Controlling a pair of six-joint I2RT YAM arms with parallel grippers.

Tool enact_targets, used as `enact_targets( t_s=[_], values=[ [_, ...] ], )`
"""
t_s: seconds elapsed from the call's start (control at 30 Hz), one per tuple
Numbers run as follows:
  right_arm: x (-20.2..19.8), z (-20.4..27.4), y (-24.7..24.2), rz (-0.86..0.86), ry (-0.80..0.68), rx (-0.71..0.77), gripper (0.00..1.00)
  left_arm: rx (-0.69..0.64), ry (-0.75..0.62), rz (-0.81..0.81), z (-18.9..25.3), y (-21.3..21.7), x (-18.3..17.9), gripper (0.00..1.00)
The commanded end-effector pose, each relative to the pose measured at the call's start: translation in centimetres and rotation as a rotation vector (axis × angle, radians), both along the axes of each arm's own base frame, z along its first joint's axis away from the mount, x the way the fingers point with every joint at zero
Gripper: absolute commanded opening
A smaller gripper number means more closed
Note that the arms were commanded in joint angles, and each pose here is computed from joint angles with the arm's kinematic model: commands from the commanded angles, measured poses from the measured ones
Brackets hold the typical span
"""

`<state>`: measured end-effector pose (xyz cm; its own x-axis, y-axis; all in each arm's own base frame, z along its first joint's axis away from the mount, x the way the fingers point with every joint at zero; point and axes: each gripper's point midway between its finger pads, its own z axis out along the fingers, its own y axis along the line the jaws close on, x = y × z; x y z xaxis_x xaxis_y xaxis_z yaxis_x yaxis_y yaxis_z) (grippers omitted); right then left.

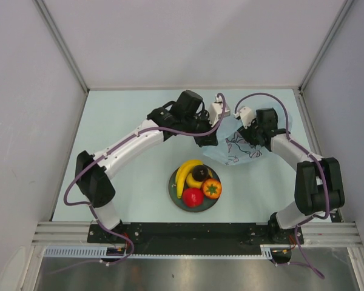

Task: Take the fake fruits out of the plastic bag
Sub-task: Take out the fake fruit from the plastic bag.

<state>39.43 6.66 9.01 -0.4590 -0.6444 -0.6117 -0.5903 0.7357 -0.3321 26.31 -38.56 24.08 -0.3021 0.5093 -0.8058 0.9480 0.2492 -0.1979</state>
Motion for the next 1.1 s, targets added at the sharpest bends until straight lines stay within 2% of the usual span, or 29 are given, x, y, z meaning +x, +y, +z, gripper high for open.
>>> enact_targets(
  t_s=[0.0,0.07,0.27,0.63,0.7,0.73,0.77,0.93,1.07],
  values=[
    [3.4,3.0,-1.8,-0.092,-0.131,-0.018,0.62,-0.073,-0.033,-0.055,2.8,-2.1,-0.6,0.0],
    [3.7,2.8,-2.4,-0.115,-0.131,-0.014,0.72,-0.069,-0.021,-0.069,2.4,-2.7,-0.8,0.0],
    [5.2,2.7,-5.3,-0.193,-0.18,-0.09,0.81,-0.089,-0.017,-0.1,2.9,-3.9,-1.1,0.0],
    [7.1,-2.7,-10.6,-0.273,-0.108,-0.159,0.86,-0.054,-0.032,-0.086,2.2,-3.1,-1.1,0.0],
    [7.4,-3.1,-11.4,-0.265,-0.104,-0.144,0.77,-0.051,-0.029,-0.087,2.0,-3.1,-1.2,0.0],
    [7.6,-2.8,-11.5,-0.253,-0.111,-0.135,0.66,-0.049,-0.03,-0.081,1.9,-3.0,-1.1,0.0],
    [7.9,-2.4,-11.4,-0.243,-0.123,-0.127,0.61,-0.047,-0.033,-0.083,1.8,-3.1,-1.0,0.0],
    [8.4,0.6,-8.7,-0.149,-0.168,0.0,0.34,-0.037,-0.031,-0.078,1.3,-3.2,-0.9,0.0],
    [6.4,2.2,-7.0,-0.121,-0.124,0.093,0.22,-0.033,-0.035,-0.07,1.1,-3.3,-0.5,0.0]
  ],
)
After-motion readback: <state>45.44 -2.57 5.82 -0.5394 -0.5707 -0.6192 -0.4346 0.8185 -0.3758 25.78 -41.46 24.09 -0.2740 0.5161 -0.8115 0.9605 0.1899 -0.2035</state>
